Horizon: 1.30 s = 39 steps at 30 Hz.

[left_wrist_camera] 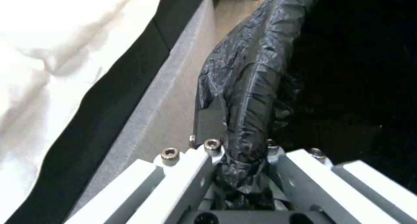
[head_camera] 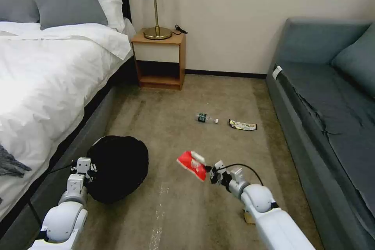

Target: Pick up the trash bin, then pick up the garbage on the floor and place it into the trash bin.

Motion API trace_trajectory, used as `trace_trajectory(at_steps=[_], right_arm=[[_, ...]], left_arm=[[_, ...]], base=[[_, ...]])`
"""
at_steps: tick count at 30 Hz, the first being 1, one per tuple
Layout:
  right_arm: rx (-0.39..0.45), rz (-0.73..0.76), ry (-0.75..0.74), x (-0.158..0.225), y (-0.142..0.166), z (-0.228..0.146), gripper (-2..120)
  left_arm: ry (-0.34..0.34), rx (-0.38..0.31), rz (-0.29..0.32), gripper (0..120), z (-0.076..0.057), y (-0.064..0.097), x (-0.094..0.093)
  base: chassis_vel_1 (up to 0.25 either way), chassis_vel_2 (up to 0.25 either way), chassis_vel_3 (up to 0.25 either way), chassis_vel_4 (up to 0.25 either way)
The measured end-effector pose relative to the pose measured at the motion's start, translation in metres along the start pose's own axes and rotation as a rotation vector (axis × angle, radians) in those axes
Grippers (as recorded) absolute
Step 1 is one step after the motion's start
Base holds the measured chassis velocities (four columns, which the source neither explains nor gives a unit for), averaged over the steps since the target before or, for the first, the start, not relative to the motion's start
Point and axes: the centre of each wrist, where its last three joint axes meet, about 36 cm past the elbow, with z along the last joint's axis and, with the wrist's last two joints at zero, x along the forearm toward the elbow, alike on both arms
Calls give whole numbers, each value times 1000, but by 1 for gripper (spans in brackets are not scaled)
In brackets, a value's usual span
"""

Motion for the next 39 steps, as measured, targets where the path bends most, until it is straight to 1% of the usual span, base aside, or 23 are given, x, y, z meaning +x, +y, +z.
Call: trace_trajectory(at_steps=[1,4,5,7,8,9,11,12,14,15,17,19,22,23,26,28,31,34,39], right_arm=[[0,0,0,0,0,0,0],[-20,-36,-99,16,9,-31,0],[-20,-36,-99,16,9,-31,0],[-53,-88,-155,23,28,-54,0],[-68,-104,-169,24,35,-59,0],[-68,-104,-169,24,35,-59,0],[-109,-141,-205,24,53,-70,0],[-109,-141,-205,24,53,-70,0],[-146,-177,-231,23,70,-80,0],[-146,-177,-231,23,70,-80,0],[-163,-210,-250,22,82,-86,0],[-167,-218,-254,22,85,-87,0],[-194,-250,-272,18,98,-90,0],[-194,-250,-272,18,98,-90,0],[-199,-248,-279,12,102,-91,0],[-200,-247,-279,10,102,-91,0],[-201,-243,-266,-7,104,-86,0],[-197,-239,-251,-16,105,-80,0],[-195,-227,-231,-31,107,-70,0]], left_arm=[[0,0,0,1,0,0,0],[1,40,-12,1,-7,-4,-1],[1,40,-12,1,-7,-4,-1],[13,99,-4,1,-15,-14,-2],[17,116,-1,1,-18,-18,-2],[17,116,-1,1,-18,-18,-2],[18,140,5,1,-24,-26,-3],[18,140,5,1,-24,-26,-3],[21,172,18,1,-32,-37,-2],[21,172,18,1,-32,-37,-2],[21,190,26,1,-38,-45,-2],[22,195,29,1,-39,-48,-2],[23,215,44,1,-45,-59,-2],[23,215,44,1,-45,-59,-2],[19,225,63,1,-50,-66,0],[16,226,66,1,-51,-68,0],[8,237,84,1,-57,-73,4],[6,239,87,1,-59,-73,5],[9,240,92,1,-59,-74,9]], base=[[0,0,0,0],[0,0,0,0],[0,0,0,0],[0,0,0,0],[0,0,0,0],[0,0,0,0],[0,0,0,0],[0,0,0,0],[0,0,0,0],[0,0,0,0],[0,0,0,0],[0,0,0,0],[0,0,0,0],[0,0,0,0],[0,0,0,0],[0,0,0,0],[0,0,0,0],[0,0,0,0],[0,0,0,0]])
